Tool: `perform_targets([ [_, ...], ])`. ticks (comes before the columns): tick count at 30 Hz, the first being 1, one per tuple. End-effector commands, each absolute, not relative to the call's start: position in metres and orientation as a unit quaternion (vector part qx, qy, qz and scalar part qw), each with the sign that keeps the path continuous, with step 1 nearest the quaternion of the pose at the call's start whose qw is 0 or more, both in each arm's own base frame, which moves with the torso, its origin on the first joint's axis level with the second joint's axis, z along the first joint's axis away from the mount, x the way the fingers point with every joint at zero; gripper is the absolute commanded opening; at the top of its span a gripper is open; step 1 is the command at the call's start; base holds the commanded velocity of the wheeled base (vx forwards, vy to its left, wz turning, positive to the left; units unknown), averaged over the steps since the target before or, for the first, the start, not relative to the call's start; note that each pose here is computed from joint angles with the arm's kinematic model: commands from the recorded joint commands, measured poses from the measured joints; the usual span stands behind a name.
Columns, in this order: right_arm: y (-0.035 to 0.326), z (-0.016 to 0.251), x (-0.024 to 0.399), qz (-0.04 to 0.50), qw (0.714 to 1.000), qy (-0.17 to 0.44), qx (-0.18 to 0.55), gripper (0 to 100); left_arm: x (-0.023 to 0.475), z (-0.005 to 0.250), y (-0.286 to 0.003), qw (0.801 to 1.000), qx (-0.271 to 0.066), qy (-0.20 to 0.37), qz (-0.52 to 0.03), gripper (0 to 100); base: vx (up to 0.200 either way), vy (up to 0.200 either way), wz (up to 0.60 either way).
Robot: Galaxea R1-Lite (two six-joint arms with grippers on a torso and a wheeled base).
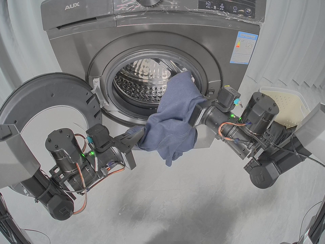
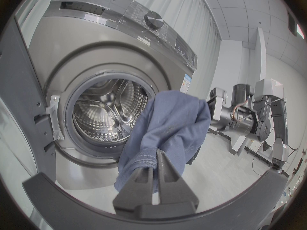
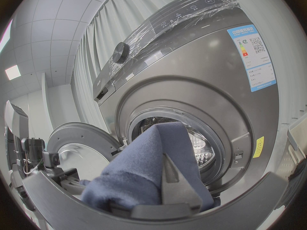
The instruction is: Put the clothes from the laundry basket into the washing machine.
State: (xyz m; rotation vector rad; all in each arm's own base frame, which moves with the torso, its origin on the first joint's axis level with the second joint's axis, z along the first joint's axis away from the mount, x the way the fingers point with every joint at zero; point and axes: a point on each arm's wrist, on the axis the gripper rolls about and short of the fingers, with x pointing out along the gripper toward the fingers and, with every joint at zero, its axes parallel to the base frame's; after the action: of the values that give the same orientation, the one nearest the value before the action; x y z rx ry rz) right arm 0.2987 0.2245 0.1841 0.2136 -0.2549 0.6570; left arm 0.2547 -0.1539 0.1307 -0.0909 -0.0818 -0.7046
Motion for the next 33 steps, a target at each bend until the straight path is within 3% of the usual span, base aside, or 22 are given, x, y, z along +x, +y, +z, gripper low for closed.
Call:
perform_targets([
  [1, 0.223, 0.191, 0.296, 0.322, 0.931, -0.133, 0.107, 0, 0.257, 0.115, -0.155, 0.938, -0.039, -0.012, -0.343, 0, 0.0, 0.0, 0.0],
  [12, 0.225, 0.192, 0.292, 0.327, 0.93, -0.133, 0.107, 0, 0.258, 0.107, -0.156, 0.939, -0.025, 0.0, -0.343, 0, 0.0, 0.0, 0.0],
  [13, 0.225, 0.192, 0.293, 0.327, 0.929, -0.134, 0.108, 0, 0.259, 0.107, -0.155, 0.939, -0.026, 0.0, -0.343, 100, 0.0, 0.0, 0.0],
  [20, 0.222, 0.197, 0.296, 0.32, 0.93, -0.143, 0.11, 0, 0.252, 0.092, -0.152, 0.937, -0.016, 0.033, -0.348, 100, 0.0, 0.0, 0.0],
  [25, 0.222, 0.202, 0.299, 0.318, 0.929, -0.152, 0.112, 0, 0.244, 0.073, -0.148, 0.928, 0.022, 0.067, -0.367, 100, 0.0, 0.0, 0.0],
  [33, 0.219, 0.201, 0.301, 0.314, 0.931, -0.152, 0.111, 0, 0.234, 0.059, -0.144, 0.923, 0.034, 0.101, -0.37, 100, 0.0, 0.0, 0.0],
])
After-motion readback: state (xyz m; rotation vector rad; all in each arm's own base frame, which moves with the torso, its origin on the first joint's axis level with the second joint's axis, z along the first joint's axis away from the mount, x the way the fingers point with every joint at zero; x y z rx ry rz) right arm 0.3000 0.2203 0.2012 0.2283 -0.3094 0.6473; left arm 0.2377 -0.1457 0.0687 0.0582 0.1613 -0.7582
